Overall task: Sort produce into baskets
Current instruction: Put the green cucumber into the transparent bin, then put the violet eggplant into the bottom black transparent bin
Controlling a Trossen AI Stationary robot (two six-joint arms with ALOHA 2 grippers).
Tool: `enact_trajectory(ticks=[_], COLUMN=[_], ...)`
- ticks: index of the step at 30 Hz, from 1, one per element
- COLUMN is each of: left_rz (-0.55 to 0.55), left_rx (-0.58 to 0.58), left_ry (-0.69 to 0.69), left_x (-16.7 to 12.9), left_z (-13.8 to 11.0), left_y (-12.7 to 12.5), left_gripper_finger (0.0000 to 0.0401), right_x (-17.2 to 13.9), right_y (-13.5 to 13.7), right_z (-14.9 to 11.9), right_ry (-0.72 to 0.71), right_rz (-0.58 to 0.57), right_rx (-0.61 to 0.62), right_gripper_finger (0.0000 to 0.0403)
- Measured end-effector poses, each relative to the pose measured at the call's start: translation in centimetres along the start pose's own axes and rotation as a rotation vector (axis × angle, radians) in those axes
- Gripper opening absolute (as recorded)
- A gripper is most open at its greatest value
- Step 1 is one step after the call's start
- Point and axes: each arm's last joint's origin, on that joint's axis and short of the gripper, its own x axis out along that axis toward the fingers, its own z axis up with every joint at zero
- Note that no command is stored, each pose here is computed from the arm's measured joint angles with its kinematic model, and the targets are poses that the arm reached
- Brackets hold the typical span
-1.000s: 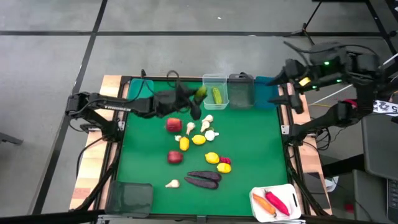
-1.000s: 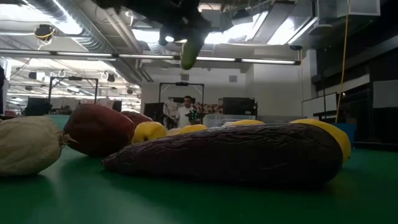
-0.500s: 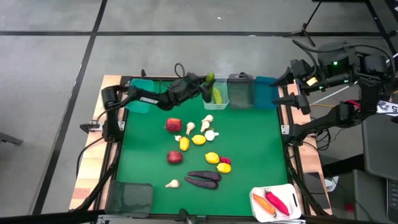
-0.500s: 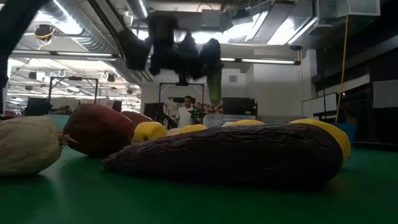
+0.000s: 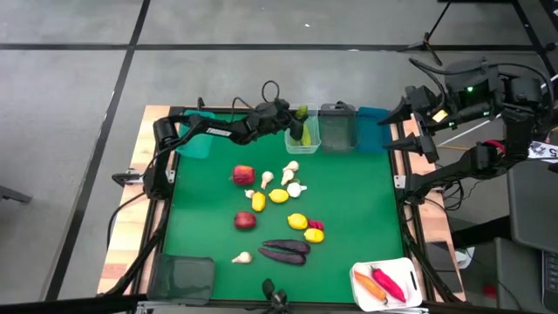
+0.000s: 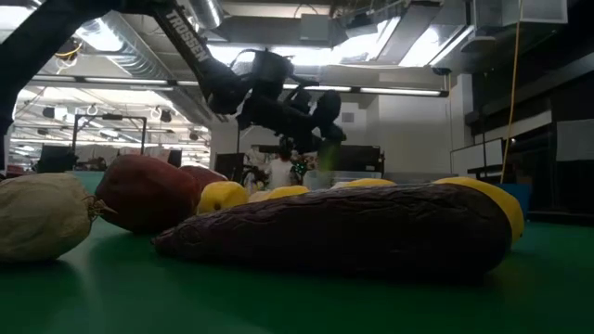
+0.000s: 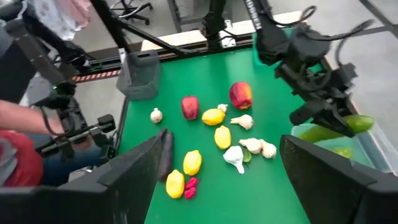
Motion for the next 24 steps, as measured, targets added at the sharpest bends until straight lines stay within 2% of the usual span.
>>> enact_trajectory(ticks=[3, 8, 11, 14, 16, 19, 24], left_rz=[-0.059, -0.119, -0.235, -0.391, -0.501, -0.606, -0.709], left_rx=[0.062, 0.073, 0.004, -0.071, -0.056, 0.032, 0.322], left_ry=[-0.010, -0.016, 0.039, 0.065, 0.067, 0.098, 0.072], left_x=[0.1, 0.3, 0.1, -1.3, -2.9, -6.3, -16.0], left_z=[0.5, 1.3, 1.7, 4.1, 6.3, 9.3, 13.9], left_y=[-0.3, -0.7, -0.8, -1.8, -3.0, -5.5, -10.5], left_gripper_finger=[0.0215, 0.0270, 0.0293, 0.0299, 0.0299, 0.0293, 0.0283], right_x=[0.8, 2.8, 3.9, 4.9, 5.5, 6.2, 8.4], right_y=[-0.2, -0.9, -1.2, -1.5, -1.6, -1.6, -0.4], right_z=[-0.3, -1.6, -2.3, -2.5, -2.7, -3.0, -3.3], right_ry=[0.041, 0.144, 0.182, 0.176, 0.164, 0.157, 0.158], right_rz=[0.018, 0.019, 0.020, 0.044, 0.076, 0.107, 0.166], right_rx=[0.013, 0.046, 0.058, 0.060, 0.065, 0.061, 0.003], right_gripper_finger=[0.0324, 0.0324, 0.0324, 0.0324, 0.0324, 0.0324, 0.0324])
